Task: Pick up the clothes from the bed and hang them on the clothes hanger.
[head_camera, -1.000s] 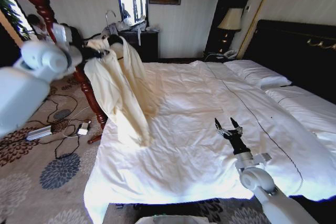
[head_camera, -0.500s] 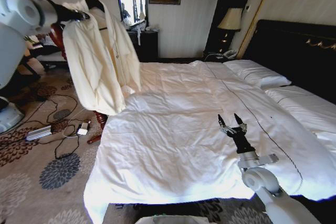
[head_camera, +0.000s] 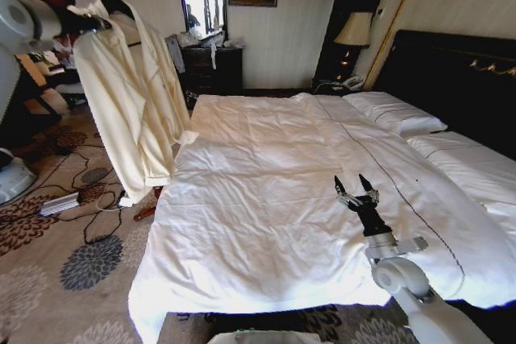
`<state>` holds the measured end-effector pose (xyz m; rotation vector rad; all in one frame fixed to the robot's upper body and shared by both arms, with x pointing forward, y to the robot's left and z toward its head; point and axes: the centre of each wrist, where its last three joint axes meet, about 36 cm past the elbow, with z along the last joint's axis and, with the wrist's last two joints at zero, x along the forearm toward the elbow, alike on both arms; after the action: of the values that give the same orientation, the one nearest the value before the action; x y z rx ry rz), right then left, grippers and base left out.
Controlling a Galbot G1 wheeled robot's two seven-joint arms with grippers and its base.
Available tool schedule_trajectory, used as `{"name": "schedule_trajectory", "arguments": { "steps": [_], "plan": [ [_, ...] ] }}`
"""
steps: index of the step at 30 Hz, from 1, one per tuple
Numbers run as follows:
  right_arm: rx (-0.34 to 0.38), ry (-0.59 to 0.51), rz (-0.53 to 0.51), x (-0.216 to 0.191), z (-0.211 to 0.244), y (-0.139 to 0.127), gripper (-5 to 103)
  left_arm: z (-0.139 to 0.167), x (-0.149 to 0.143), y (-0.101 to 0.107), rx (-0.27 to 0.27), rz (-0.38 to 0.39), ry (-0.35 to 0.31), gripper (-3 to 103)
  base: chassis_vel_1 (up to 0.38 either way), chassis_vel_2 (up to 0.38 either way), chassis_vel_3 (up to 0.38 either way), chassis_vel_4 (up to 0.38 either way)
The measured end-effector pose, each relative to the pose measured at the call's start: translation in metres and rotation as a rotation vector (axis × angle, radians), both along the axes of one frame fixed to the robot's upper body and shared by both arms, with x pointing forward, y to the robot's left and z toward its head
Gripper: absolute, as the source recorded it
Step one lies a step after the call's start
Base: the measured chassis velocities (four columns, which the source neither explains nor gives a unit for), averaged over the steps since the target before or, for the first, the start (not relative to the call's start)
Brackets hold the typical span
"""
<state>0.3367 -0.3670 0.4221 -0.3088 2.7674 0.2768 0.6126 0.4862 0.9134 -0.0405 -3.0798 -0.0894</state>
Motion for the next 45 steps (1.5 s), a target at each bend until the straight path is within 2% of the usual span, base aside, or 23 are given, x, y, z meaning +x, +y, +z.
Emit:
{"name": "schedule_trajectory", "arguments": {
  "steps": [10,20,25,35,43,45],
  "plan": [
    [0.001,0.010,-0.004,0.000,-0.003,-0.002,100,-0.017,0.007,0.008,-0.034,0.025,0.010,22,0.000,0.000,0.000,0.000],
    [0.004,0.016,-0.006,-0.001,-0.007,-0.001,100,-0.019,-0.008,0.021,-0.054,0.045,-0.012,22,0.000,0.000,0.000,0.000],
    [0.004,0.018,-0.004,-0.002,-0.008,0.000,100,-0.025,-0.009,0.025,-0.053,0.048,0.002,22,0.000,0.000,0.000,0.000],
    [0.000,0.019,-0.005,-0.009,-0.006,0.001,100,-0.047,0.008,0.014,-0.031,0.027,0.057,22,0.000,0.000,0.000,0.000],
    [-0.006,0.020,-0.011,-0.015,-0.006,0.000,100,-0.051,0.002,0.008,-0.034,0.033,0.035,19,0.000,0.000,0.000,0.000],
    [-0.005,0.020,-0.010,-0.015,-0.006,0.001,100,-0.053,-0.004,0.007,-0.032,0.047,0.025,30,0.000,0.000,0.000,0.000]
  ]
}}
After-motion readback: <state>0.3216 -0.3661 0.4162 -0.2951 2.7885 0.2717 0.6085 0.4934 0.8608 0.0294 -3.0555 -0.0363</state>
